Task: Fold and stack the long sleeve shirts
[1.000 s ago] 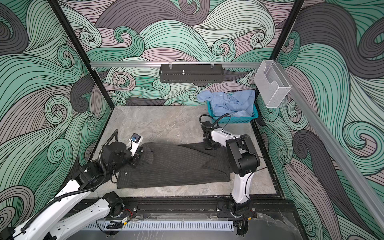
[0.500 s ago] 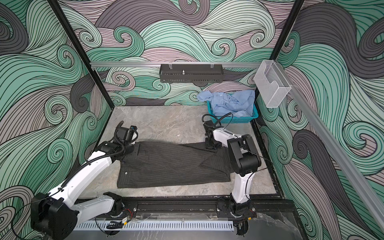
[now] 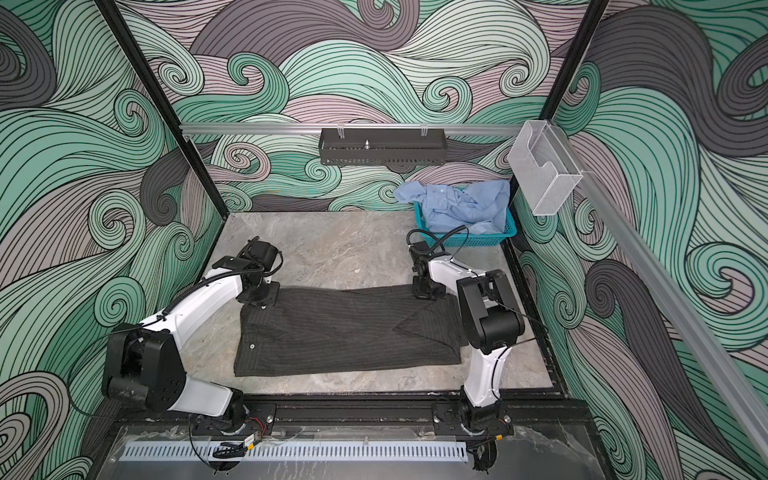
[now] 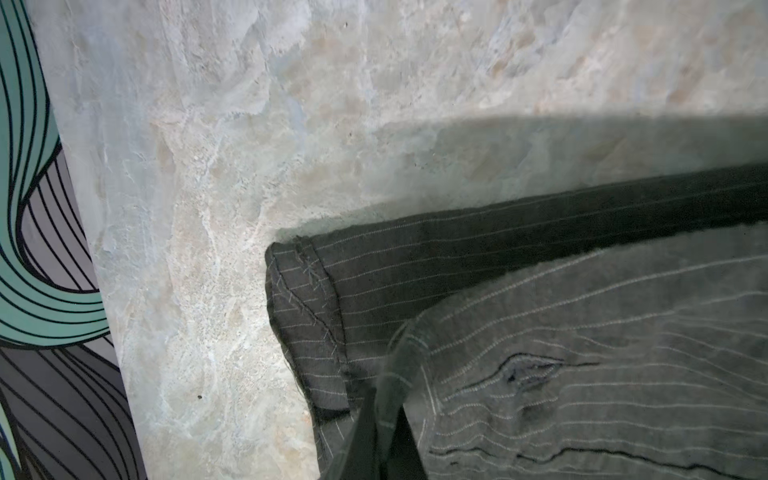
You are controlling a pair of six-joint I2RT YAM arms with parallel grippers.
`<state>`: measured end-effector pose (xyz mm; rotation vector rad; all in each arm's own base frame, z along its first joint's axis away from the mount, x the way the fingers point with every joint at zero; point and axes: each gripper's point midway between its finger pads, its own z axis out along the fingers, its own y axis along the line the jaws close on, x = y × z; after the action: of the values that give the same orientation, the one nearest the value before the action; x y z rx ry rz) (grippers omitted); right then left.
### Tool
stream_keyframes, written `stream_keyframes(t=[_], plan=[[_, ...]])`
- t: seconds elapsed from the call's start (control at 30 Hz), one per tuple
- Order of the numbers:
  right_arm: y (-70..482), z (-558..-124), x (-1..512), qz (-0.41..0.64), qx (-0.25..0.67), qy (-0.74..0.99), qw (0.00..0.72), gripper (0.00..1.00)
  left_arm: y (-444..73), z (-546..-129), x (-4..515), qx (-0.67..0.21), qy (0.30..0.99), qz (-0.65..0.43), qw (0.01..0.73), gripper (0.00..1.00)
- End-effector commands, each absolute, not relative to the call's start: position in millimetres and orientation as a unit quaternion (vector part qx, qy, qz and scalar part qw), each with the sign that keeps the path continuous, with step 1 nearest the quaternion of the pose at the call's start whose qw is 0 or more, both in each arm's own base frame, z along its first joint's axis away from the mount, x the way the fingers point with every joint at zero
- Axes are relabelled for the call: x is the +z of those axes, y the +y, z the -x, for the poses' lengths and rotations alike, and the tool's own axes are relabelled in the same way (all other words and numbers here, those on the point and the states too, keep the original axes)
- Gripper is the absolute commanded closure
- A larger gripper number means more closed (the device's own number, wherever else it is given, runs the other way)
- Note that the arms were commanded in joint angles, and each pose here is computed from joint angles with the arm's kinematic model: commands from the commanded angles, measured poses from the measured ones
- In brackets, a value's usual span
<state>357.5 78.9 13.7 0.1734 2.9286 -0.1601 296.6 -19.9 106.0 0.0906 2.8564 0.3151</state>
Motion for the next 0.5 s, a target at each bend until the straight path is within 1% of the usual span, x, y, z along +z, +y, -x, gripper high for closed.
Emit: stream_keyframes(t=[0.0, 0.03, 0.33, 0.47], plan=[[77.4, -348.5, 14.8, -0.059, -0.051, 0.993, 0.082, 0.96, -16.2, -288.2, 108.5, 0.109, 0.987, -0.029, 0.117, 1.00], [77.4, -348.8, 13.1, -0.060, -0.052, 0.994, 0.080, 1.00, -14.6, -288.1, 107.7, 0.112, 0.987, -0.028, 0.115, 1.00], [66.6, -344.2, 4.2, -0.077, -0.067, 0.992, 0.069, 1.00, 9.5, -281.3, 94.0, 0.139, 0.988, -0.011, 0.059, 1.00], [67.0, -347.1, 6.1, -0.079, -0.066, 0.992, 0.073, 1.00, 11.4, -284.6, 85.5, 0.131, 0.991, 0.002, 0.035, 1.00]])
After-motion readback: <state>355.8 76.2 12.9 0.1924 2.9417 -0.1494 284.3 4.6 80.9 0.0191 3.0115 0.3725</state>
